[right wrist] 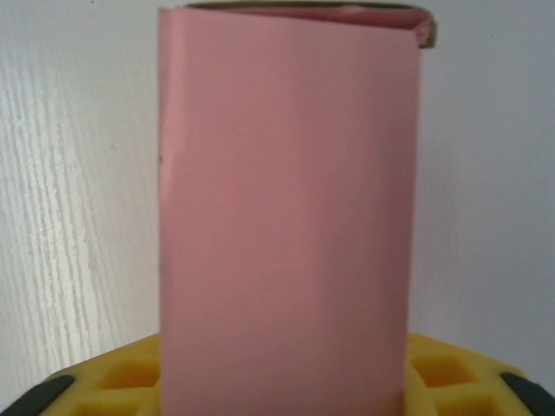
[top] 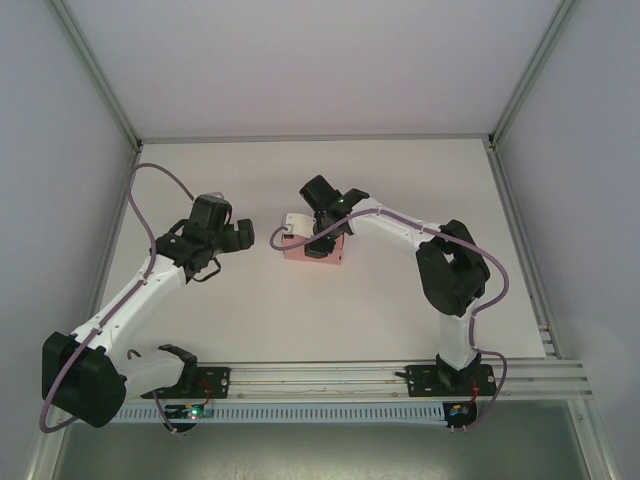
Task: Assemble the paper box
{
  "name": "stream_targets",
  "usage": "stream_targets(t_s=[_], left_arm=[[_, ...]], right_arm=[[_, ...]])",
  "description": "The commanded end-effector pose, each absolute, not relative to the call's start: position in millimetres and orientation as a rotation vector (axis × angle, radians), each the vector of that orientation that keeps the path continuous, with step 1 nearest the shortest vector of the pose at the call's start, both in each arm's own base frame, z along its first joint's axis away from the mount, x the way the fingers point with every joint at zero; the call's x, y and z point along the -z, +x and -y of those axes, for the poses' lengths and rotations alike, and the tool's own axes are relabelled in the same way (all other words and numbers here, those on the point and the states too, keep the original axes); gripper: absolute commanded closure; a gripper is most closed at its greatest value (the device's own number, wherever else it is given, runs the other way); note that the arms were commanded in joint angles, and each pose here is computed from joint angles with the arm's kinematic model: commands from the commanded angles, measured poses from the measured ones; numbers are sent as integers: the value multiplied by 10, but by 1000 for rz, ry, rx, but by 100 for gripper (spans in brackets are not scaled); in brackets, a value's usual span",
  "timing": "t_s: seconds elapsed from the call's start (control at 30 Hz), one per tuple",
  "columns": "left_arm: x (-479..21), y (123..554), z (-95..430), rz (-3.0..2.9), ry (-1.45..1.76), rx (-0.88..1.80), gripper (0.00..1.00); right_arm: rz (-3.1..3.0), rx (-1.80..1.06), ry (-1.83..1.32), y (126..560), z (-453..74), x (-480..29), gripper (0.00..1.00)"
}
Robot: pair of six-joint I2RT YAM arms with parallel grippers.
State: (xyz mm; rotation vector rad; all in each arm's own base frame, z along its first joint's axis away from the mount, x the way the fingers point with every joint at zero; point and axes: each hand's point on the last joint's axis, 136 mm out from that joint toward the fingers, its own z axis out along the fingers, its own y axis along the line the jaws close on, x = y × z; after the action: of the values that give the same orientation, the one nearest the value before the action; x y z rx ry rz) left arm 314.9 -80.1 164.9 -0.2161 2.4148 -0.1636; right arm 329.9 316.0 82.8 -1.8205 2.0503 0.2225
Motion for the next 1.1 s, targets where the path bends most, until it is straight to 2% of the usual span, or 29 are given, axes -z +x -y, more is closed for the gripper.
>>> stream_targets(t_s=[0.0, 0.23, 0.4, 0.47, 0.7, 0.73, 0.8, 0.87, 0.97, 1.0, 1.07], left_arm=[[-1653, 3095, 788, -2415, -209, 160, 0], [-1659, 3093, 757, -2401, -218, 147, 0], [-1613, 3082, 739, -2400, -233, 142, 0], [-1591, 3076, 745, -2405, -234, 145, 0], [-1593, 3071, 730, -2407, -231, 136, 0], [-1611, 3075, 722, -2401, -233, 132, 0], [-1617, 3079, 721, -2395, -233, 131, 0], [-1620, 3086, 721, -2392, -231, 133, 0], [-1627, 3105, 736, -2387, -227, 142, 0], [-1625, 3109, 738, -2387, -223, 142, 0], [-1627, 3126, 720, -2383, -229, 128, 0]], right_arm=[[-2073, -187, -1820, 3302, -3044, -921, 72], [-1950, 326, -1646, 3763, -2718, -1142, 74], [-1657, 623, -1656, 3939, -2641, -1116, 74], [-1592, 649, -1692, 3897, -2674, -1029, 76], [-1570, 558, -1792, 3595, -2690, -763, 67], [-1578, 537, -1809, 3529, -2684, -748, 64], [-1606, 474, -1817, 3401, -2677, -760, 49], [-1626, 427, -1798, 3318, -2670, -803, 27], [-1664, 358, -1795, 3183, -2649, -880, 13], [-1675, 323, -1803, 3127, -2651, -907, 5], [-1696, 269, -1797, 3042, -2652, -975, 2]])
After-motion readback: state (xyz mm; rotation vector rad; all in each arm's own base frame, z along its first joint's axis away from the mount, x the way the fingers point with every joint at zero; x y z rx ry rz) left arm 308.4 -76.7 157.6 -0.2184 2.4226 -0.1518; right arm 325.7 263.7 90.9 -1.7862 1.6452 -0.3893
